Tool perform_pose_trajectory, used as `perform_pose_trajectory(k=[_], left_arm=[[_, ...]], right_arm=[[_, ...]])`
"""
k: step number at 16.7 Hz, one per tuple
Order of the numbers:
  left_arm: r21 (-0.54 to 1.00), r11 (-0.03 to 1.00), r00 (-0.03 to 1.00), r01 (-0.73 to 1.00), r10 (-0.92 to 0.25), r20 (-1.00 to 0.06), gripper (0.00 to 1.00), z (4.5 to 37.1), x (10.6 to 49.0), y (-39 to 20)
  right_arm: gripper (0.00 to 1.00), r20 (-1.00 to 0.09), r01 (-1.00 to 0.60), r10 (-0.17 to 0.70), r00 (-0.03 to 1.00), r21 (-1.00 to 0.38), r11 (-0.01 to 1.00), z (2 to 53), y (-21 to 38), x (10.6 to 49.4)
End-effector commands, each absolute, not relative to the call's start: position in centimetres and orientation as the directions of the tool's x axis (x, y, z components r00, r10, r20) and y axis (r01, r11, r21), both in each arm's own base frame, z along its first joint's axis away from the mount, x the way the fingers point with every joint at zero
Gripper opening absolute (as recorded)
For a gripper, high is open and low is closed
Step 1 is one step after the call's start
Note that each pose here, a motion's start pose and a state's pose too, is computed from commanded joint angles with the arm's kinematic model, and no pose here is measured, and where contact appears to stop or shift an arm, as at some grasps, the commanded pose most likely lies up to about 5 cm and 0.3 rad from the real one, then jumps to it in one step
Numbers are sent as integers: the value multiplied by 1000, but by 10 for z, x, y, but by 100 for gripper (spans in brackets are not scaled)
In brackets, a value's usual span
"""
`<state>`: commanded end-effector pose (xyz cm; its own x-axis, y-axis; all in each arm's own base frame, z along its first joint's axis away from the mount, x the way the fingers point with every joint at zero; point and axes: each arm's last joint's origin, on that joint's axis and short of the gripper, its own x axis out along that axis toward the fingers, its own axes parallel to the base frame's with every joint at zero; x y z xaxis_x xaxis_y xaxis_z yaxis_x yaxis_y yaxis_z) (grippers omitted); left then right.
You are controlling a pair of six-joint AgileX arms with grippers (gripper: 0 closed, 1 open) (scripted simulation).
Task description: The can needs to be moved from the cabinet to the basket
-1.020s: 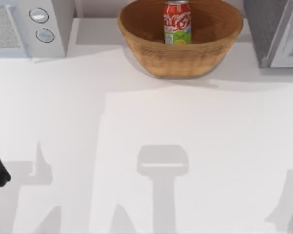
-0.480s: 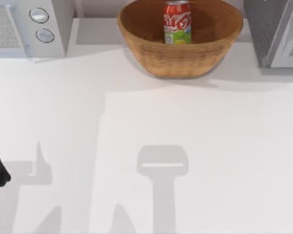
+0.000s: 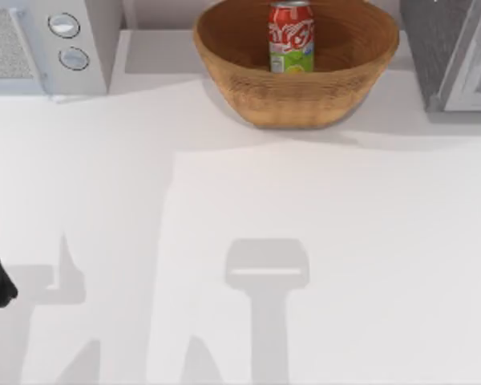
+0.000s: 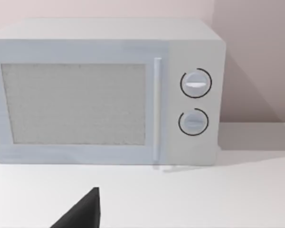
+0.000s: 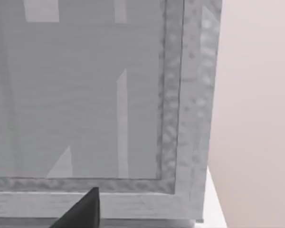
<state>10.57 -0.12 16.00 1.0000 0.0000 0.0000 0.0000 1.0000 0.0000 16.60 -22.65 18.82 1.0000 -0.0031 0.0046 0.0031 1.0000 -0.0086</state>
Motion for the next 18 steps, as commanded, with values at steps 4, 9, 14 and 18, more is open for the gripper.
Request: perform_pose_trajectory(k=[4, 9, 14, 18], left_arm=[[0, 1000, 1000, 0, 0, 0, 100, 160, 106, -1], [0, 1000, 1000, 0, 0, 0, 100, 160, 106, -1], [0, 1000, 1000, 0, 0, 0, 100, 160, 106, -1], [0, 1000, 1000, 0, 0, 0, 100, 160, 106, -1]], right_arm=[[100, -2, 3, -3, 1000, 1, 1000, 244, -259, 182], [100, -20, -1, 1, 1000, 35, 999, 348, -274, 189], [100, -22, -3, 4, 1000, 37, 999, 451, -242, 175], [100, -7, -4, 4, 1000, 11, 1000, 501, -208, 158]])
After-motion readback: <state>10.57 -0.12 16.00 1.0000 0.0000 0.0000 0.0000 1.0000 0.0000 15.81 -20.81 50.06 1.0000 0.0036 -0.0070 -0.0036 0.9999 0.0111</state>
